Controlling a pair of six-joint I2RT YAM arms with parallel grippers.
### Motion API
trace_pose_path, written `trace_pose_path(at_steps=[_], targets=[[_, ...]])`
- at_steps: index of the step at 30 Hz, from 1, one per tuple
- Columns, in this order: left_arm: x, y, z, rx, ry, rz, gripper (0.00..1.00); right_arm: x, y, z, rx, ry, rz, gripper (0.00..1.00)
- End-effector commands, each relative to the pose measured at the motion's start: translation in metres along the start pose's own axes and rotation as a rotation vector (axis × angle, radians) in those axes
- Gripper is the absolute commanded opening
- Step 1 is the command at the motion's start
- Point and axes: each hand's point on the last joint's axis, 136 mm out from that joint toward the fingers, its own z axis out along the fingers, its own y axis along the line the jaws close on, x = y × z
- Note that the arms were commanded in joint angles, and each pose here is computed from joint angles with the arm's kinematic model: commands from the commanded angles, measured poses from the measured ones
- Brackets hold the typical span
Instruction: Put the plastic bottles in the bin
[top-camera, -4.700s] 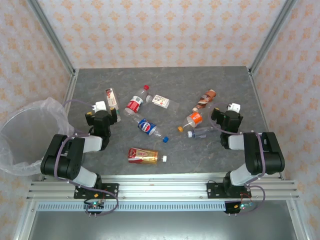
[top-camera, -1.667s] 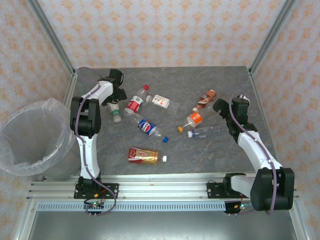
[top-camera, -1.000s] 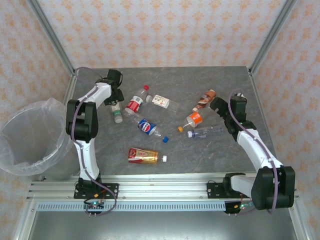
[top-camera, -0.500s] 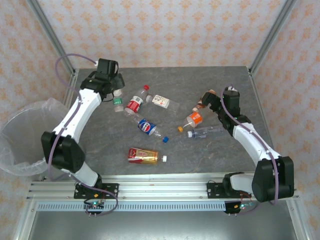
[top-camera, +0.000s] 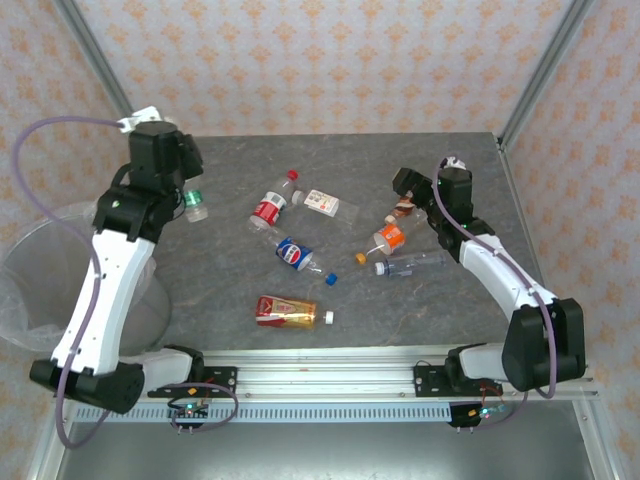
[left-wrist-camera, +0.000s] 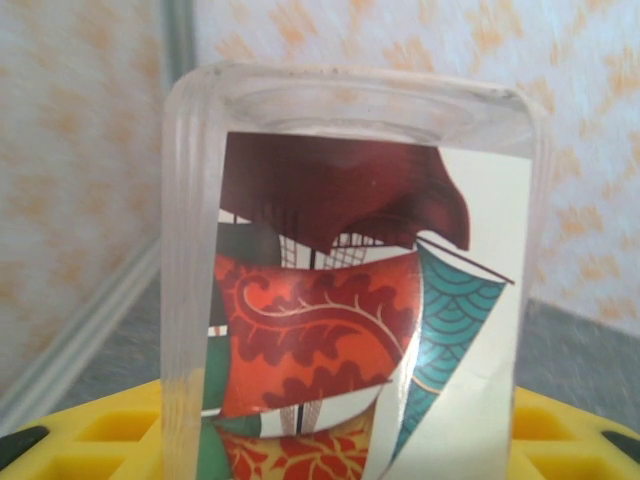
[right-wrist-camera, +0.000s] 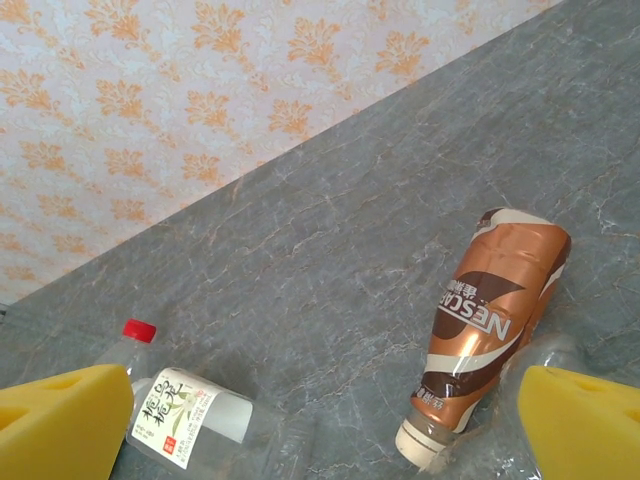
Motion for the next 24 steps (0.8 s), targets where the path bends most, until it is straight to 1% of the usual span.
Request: trace_pose_path(at_steps=[1, 3, 6, 8, 10, 14, 15, 18, 20, 22, 24], targets=[[-0.032, 0.047, -0.033, -0.173, -0.132, -0.009, 0.45, -0.014, 0.013, 0.000, -0.039, -0.039, -0.006, 0.99], [-0.043, 0.074, -0.050, -0.280, -0.197, -0.030, 0.45, -0.011, 0.010, 0.000, -0.033, -0.038, -0.006, 0.99], [-0.047, 0.112, -0.068, -0.430, -0.261, -0.072, 0.45, -0.010, 0.009, 0.000, -0.028, -0.038, -0.013, 0.99], [-0.042, 0.128, -0.070, -0.468, -0.274, -0.099, 0.42, -0.009, 0.008, 0.001, -0.025, -0.034, -0.016, 0.99], [-0.037, 0.144, -0.073, -0.526, -0.278, -0.109, 0.43, -0.008, 0.007, 0.001, -0.024, -0.030, -0.020, 0.99], [-0.033, 0.175, -0.084, -0.679, -0.290, -0.120, 0.45, -0.006, 0.007, 0.001, -0.021, -0.023, -0.027, 0.99], [-0.032, 0.182, -0.086, -0.724, -0.296, -0.122, 0.47, -0.007, 0.007, 0.001, -0.018, -0.023, -0.030, 0.99], [-0.028, 0.203, -0.097, -0.876, -0.316, -0.116, 0.47, -0.007, 0.006, 0.000, -0.012, -0.026, -0.035, 0.99], [-0.020, 0.212, -0.094, -0.902, -0.307, -0.131, 0.48, -0.006, 0.005, -0.001, -0.010, -0.025, -0.034, 0.99], [-0.009, 0.218, -0.086, -0.871, -0.282, -0.182, 0.47, -0.006, 0.004, 0.000, -0.007, -0.025, -0.035, 0.99], [0.007, 0.225, -0.078, -0.840, -0.261, -0.261, 0.47, -0.006, 0.004, 0.000, -0.009, -0.024, -0.036, 0.99]])
